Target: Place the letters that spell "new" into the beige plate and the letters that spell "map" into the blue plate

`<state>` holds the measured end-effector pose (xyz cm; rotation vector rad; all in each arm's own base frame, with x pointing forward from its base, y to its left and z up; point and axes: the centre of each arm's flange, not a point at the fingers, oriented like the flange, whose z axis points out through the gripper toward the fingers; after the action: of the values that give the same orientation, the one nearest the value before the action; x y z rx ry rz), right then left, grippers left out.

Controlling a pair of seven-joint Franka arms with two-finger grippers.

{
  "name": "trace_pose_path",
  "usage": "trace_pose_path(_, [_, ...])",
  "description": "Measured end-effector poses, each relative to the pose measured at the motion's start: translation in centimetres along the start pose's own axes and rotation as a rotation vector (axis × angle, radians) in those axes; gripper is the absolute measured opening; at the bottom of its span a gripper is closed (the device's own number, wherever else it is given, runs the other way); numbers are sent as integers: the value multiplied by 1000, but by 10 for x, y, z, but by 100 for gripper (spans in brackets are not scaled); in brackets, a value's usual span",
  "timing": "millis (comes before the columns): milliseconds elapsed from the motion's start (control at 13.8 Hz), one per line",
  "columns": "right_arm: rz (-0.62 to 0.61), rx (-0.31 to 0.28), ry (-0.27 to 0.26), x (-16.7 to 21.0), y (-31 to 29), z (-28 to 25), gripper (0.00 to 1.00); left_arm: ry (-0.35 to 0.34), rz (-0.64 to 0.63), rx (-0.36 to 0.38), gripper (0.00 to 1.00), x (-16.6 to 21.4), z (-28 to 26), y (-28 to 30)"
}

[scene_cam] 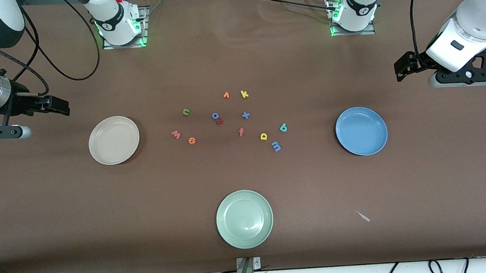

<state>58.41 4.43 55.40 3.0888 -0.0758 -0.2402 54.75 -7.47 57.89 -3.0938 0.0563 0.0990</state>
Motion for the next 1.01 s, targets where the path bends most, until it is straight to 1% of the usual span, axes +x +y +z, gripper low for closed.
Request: trace_pose_path(1013, [0,0,0,0,0,0,100,-11,1,1,100,-1,1,0])
